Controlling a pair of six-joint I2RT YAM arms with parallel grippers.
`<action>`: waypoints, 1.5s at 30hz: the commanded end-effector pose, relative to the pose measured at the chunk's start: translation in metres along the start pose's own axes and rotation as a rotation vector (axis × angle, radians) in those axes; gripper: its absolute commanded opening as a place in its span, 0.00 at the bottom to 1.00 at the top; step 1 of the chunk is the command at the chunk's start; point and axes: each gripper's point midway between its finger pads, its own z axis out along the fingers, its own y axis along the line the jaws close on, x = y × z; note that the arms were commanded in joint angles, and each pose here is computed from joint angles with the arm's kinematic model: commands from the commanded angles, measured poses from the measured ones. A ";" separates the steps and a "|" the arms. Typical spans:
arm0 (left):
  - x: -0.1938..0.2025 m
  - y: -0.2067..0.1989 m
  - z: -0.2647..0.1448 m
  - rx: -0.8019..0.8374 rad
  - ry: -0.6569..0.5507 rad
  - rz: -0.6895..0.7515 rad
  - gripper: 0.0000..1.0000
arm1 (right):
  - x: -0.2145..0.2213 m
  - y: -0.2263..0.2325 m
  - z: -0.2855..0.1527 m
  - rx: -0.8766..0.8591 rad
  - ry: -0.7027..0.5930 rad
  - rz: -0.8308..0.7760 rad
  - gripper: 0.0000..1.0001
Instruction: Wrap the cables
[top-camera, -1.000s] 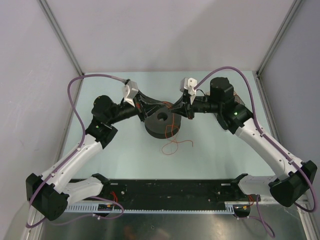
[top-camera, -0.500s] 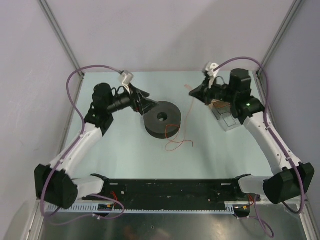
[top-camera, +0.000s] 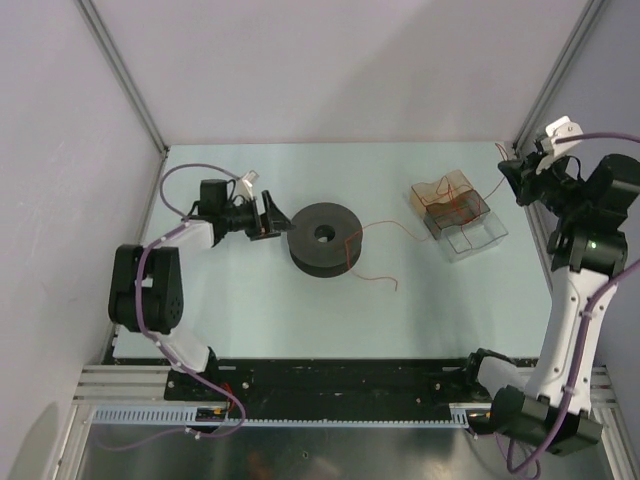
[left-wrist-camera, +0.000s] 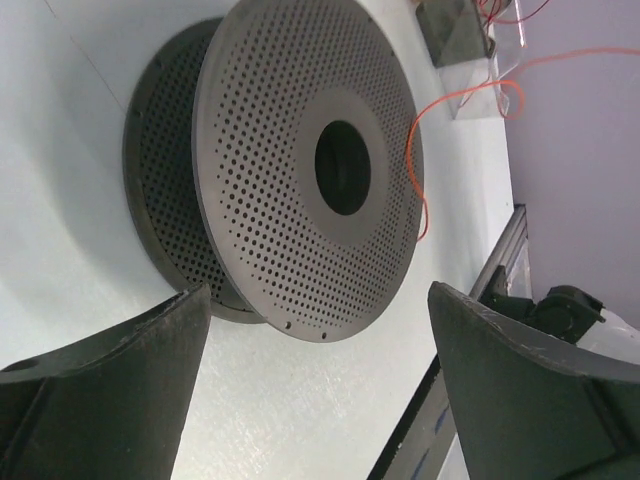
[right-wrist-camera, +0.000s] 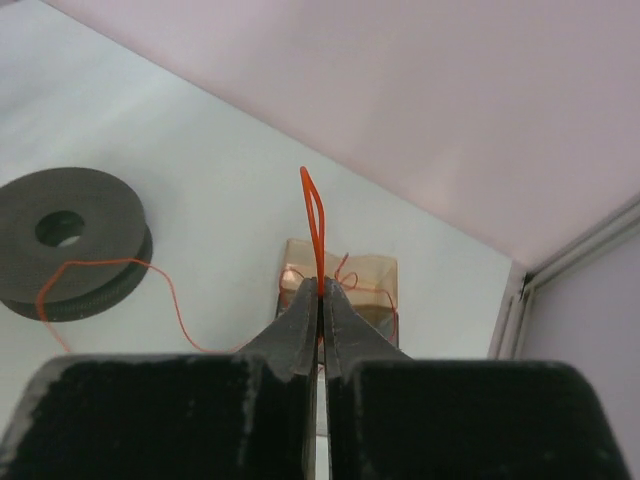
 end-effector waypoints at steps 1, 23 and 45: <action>0.004 -0.008 0.015 0.076 0.060 0.037 0.91 | -0.025 0.034 -0.019 -0.090 -0.040 -0.020 0.00; 0.006 0.015 0.059 0.109 0.071 -0.038 0.27 | -0.121 -0.021 -0.085 0.384 -0.229 -0.261 0.00; 0.104 -0.090 -0.058 0.329 0.107 1.098 0.00 | 0.011 0.123 0.043 -0.442 0.053 -0.019 0.00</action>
